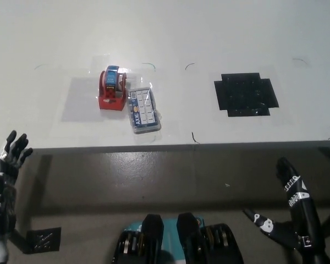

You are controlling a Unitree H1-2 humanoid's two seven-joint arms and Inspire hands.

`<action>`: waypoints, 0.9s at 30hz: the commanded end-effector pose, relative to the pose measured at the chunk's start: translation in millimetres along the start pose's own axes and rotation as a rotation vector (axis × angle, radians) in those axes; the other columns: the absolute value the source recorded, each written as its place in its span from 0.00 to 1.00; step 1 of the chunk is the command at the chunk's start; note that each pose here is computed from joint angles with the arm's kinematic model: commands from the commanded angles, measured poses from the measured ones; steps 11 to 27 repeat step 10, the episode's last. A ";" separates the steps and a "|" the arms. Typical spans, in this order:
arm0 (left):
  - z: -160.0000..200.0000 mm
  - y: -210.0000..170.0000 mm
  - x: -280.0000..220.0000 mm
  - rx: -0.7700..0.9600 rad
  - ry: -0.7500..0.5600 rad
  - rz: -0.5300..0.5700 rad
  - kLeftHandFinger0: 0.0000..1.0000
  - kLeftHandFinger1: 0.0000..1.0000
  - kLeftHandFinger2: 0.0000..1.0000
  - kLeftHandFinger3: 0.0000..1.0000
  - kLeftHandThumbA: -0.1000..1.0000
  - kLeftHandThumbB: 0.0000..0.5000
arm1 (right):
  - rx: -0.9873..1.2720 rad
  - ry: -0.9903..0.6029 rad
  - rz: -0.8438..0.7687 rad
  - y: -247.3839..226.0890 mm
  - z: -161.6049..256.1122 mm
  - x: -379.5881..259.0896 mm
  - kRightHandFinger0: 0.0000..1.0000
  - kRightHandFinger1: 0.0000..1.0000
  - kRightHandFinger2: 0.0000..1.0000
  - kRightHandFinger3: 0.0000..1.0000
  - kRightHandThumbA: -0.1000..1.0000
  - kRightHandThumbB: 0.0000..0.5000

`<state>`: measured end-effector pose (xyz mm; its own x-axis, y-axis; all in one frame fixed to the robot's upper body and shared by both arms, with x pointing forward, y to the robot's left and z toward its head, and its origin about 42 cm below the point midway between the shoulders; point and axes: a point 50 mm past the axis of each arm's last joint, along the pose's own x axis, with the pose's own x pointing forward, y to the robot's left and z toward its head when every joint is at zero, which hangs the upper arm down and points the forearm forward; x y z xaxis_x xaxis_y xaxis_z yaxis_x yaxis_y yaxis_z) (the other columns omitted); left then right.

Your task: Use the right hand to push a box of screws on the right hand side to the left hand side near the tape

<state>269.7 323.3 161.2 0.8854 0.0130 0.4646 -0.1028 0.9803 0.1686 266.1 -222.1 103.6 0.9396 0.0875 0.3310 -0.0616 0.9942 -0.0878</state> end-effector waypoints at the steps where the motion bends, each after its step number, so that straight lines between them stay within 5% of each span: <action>1: 2.7 3.4 -3.1 0.004 -0.041 -0.004 1.00 1.00 1.00 1.00 0.98 0.17 | -0.006 -0.078 0.010 -4.8 8.7 5.3 1.00 1.00 1.00 1.00 1.00 0.55; 27: -1.1 -0.5 0.0 0.012 -0.028 0.008 1.00 1.00 1.00 1.00 0.99 0.14 | -0.001 -0.068 0.007 -5.0 9.9 10.2 1.00 1.00 1.00 1.00 1.00 0.56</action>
